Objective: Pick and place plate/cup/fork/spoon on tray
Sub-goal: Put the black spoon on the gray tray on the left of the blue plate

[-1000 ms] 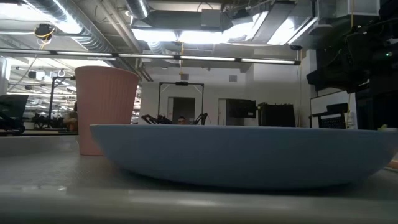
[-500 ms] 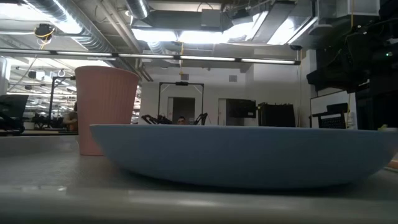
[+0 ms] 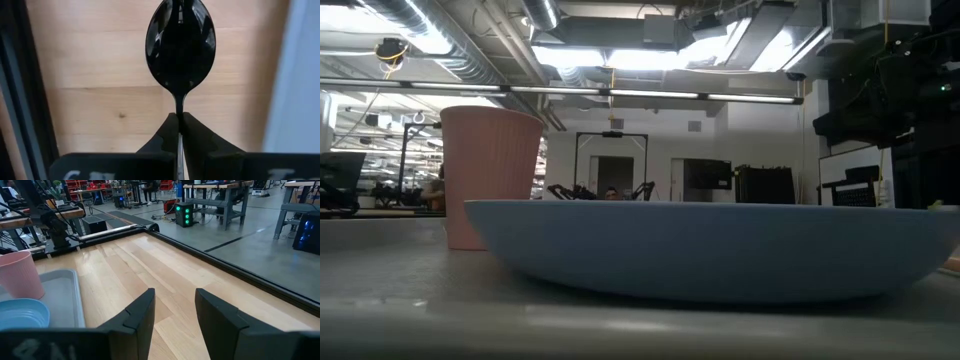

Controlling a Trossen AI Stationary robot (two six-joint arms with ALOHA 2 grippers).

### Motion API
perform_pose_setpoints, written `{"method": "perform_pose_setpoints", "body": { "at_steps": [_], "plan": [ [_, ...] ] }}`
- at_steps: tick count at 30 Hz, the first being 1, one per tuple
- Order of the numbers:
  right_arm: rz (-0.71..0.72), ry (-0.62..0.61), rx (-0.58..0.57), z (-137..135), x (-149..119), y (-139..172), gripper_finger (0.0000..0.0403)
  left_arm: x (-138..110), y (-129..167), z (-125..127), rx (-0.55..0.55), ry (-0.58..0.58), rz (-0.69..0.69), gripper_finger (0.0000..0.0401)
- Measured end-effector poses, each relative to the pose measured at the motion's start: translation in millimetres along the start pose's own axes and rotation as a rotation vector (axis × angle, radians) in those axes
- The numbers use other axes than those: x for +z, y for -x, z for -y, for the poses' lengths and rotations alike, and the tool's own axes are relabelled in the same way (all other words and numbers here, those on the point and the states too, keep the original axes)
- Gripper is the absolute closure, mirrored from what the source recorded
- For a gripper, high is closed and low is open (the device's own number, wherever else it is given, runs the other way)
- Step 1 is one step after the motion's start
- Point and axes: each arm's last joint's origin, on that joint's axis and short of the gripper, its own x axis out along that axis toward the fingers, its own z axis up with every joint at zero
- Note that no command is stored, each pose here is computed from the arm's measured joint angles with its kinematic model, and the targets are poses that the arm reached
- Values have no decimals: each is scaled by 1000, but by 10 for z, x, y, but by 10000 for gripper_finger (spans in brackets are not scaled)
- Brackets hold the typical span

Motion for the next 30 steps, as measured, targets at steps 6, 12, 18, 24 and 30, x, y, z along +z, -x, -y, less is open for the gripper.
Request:
{"method": "perform_pose_setpoints", "body": {
  "at_steps": [6, 12, 18, 24, 30],
  "plan": [
    [0, 7, 0, 0, 0, 0, 257, 25, 51, 173, -81, 27, -17, 398],
    [0, 27, -1, 0, 0, 0, 257, 178, 42, 433, -139, -6, -16, 398],
    [0, 28, -1, 0, 0, 0, 257, 357, 32, 667, -171, -51, -19, 398],
    [0, 49, -1, 0, 1, 0, 257, 444, -17, 865, -233, -59, -28, 398],
    [0, 78, -2, 1, 0, 0, 257, 421, -130, 978, -242, -46, -72, 398]
  ]
}}
